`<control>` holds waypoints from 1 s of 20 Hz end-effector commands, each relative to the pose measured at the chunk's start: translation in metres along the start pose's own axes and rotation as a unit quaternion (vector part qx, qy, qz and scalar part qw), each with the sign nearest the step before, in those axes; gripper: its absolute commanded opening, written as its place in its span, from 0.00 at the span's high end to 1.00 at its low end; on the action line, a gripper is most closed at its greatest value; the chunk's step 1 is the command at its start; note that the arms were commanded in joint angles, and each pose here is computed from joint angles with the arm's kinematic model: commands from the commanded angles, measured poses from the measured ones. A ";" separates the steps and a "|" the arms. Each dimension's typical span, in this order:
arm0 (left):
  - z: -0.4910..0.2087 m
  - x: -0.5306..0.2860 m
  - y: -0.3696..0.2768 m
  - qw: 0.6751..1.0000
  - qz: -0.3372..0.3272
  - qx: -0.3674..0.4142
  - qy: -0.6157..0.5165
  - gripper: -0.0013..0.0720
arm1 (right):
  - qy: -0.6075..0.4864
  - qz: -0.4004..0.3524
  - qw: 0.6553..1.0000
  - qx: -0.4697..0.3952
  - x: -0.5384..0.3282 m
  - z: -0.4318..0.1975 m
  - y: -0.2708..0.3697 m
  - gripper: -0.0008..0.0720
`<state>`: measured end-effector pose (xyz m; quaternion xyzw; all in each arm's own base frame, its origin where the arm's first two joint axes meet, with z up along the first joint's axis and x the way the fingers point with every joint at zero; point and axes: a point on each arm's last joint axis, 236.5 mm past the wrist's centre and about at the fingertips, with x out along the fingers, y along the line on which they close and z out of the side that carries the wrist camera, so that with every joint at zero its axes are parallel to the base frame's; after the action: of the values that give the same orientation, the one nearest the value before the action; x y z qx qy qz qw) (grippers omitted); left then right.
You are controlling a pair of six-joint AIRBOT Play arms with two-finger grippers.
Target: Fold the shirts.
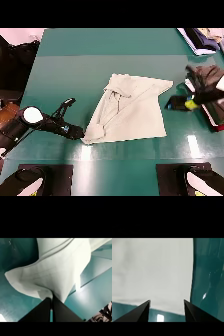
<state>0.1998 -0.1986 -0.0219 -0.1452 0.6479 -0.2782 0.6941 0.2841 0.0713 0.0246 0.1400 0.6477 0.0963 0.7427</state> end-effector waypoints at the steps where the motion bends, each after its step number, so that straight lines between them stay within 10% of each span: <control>1: 0.009 0.002 -0.002 1.000 0.000 0.006 -0.021 0.95 | 0.063 -0.030 0.997 0.015 0.036 -0.063 -0.029 0.37; 16: 0.003 0.002 -0.003 1.000 -0.001 0.006 -0.008 0.95 | 0.086 -0.010 0.994 0.061 0.100 -0.076 -0.036 0.40; 20: 0.003 0.002 -0.004 1.000 -0.002 0.007 -0.008 0.95 | 0.106 -0.008 0.994 0.023 0.106 -0.085 -0.025 0.96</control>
<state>0.2024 -0.2028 -0.0214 -0.1442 0.6404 -0.2818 0.6998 0.2171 0.0808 -0.0895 0.1582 0.7205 0.0707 0.6715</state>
